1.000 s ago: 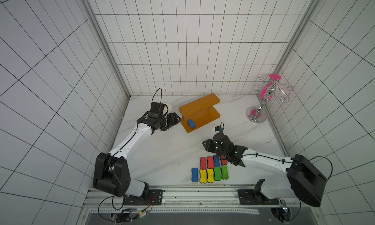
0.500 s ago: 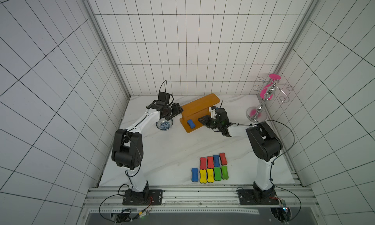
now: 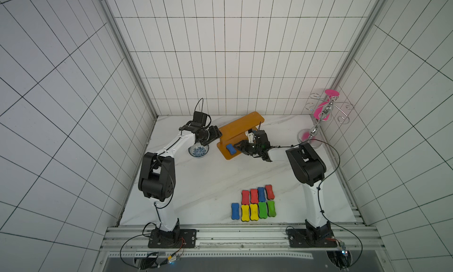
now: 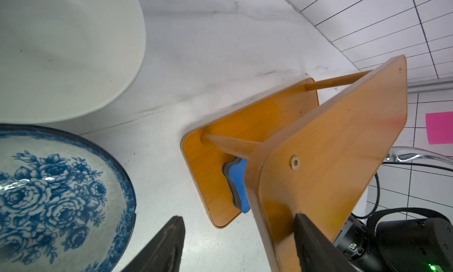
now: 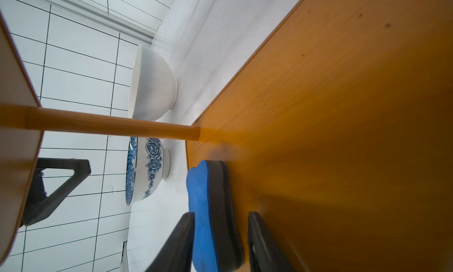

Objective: Remove the whiteboard erasers from the shelf
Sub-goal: Pick up the whiteboard eraser from the shelf.

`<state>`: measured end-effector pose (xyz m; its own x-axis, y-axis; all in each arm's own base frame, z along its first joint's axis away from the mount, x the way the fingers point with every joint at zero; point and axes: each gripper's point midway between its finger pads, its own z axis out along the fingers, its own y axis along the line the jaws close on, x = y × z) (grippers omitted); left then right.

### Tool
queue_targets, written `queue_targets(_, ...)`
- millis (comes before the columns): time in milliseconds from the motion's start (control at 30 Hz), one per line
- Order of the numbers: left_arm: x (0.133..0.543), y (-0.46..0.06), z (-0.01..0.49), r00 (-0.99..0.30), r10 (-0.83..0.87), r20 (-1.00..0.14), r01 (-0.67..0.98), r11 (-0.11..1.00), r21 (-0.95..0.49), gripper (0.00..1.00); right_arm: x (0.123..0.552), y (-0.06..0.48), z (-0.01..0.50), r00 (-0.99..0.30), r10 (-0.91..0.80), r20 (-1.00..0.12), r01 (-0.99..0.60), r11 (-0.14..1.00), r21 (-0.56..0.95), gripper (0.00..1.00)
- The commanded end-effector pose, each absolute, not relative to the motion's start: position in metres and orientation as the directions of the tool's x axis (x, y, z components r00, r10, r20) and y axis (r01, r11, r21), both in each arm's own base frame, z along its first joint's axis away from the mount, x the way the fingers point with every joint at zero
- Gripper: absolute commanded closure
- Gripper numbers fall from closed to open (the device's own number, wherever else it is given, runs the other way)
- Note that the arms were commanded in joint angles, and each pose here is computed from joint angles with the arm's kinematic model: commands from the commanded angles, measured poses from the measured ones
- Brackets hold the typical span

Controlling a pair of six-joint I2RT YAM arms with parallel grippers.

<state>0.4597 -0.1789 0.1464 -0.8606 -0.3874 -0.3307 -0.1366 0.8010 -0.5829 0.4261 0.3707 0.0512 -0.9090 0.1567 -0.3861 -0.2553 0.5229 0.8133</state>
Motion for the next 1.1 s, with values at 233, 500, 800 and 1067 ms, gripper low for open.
queue_targets(233,0.458,-0.177,0.140,-0.867,-0.373,-0.330,-0.131,0.810,-0.571,0.27,0.419,0.391,0.026,-0.921,0.051,-0.385,-0.291,0.565,0.772,0.58)
queue_targets(500,0.456,-0.174,0.141,-0.867,-0.376,-0.328,-0.135,0.810,-0.571,0.27,0.407,0.373,-0.004,-0.940,0.026,-0.340,-0.239,0.663,0.710,0.83)
queue_targets(800,0.458,-0.172,0.139,-0.865,-0.379,-0.328,-0.140,0.811,-0.567,0.27,0.403,0.377,0.043,-0.937,0.122,-0.327,-0.182,0.630,0.755,1.00)
queue_targets(1067,0.457,-0.168,0.149,-0.857,-0.383,-0.344,-0.139,0.816,-0.561,0.27,0.395,0.393,0.117,-0.873,0.328,-0.360,-0.157,0.511,0.845,1.00)
